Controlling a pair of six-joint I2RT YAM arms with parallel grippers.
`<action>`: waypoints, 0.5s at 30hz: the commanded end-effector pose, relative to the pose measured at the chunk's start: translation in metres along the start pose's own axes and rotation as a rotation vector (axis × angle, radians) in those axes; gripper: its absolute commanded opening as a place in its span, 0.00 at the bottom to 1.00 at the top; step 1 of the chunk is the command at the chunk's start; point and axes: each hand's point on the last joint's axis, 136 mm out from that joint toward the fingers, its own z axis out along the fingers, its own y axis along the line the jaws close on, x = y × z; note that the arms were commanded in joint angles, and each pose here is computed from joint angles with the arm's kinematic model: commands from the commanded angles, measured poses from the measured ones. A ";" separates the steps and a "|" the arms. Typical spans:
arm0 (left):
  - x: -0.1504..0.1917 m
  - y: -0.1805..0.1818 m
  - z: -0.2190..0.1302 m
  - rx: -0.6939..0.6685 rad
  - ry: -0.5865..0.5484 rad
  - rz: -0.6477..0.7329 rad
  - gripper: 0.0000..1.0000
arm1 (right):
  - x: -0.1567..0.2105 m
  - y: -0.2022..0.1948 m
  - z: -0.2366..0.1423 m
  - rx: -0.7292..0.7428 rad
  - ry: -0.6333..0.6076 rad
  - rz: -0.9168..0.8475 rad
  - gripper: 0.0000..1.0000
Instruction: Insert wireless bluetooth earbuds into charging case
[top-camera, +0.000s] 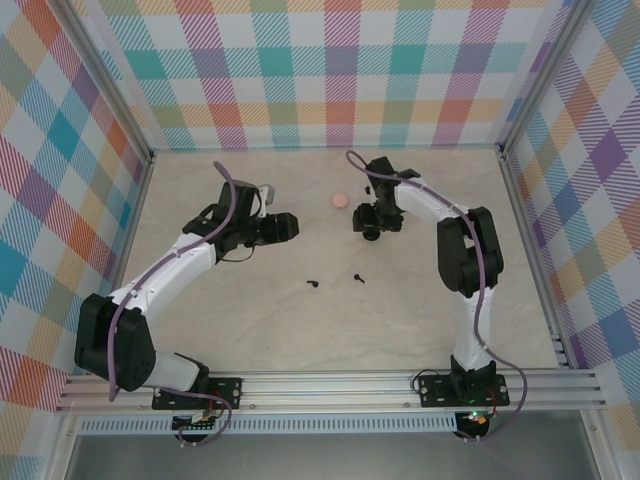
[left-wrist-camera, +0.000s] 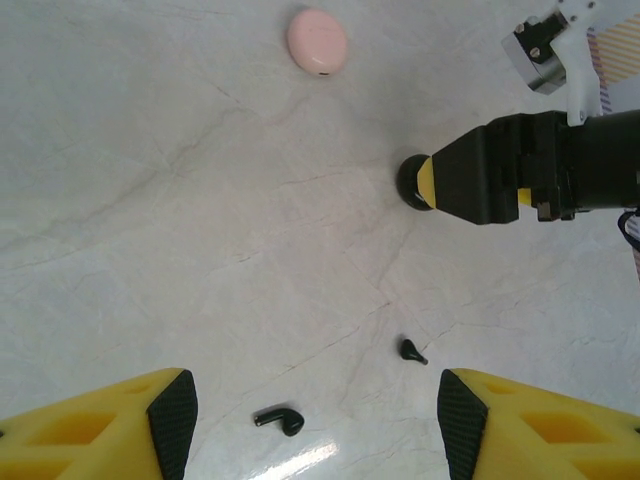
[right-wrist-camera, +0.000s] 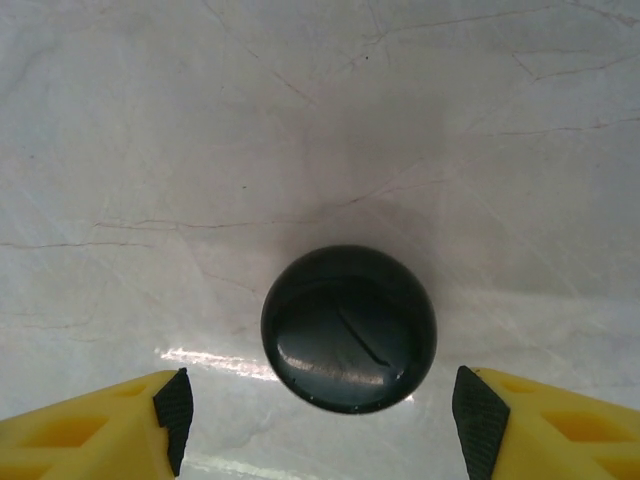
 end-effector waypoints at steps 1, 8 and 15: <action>0.014 0.007 -0.007 -0.032 0.026 -0.010 0.66 | 0.000 -0.007 0.002 0.042 0.041 -0.002 0.71; 0.014 0.007 -0.007 -0.034 0.028 -0.012 0.66 | -0.003 -0.008 0.013 0.054 0.076 -0.010 0.69; 0.013 0.007 -0.006 -0.036 0.028 -0.019 0.66 | -0.002 -0.009 0.024 0.061 0.113 -0.017 0.66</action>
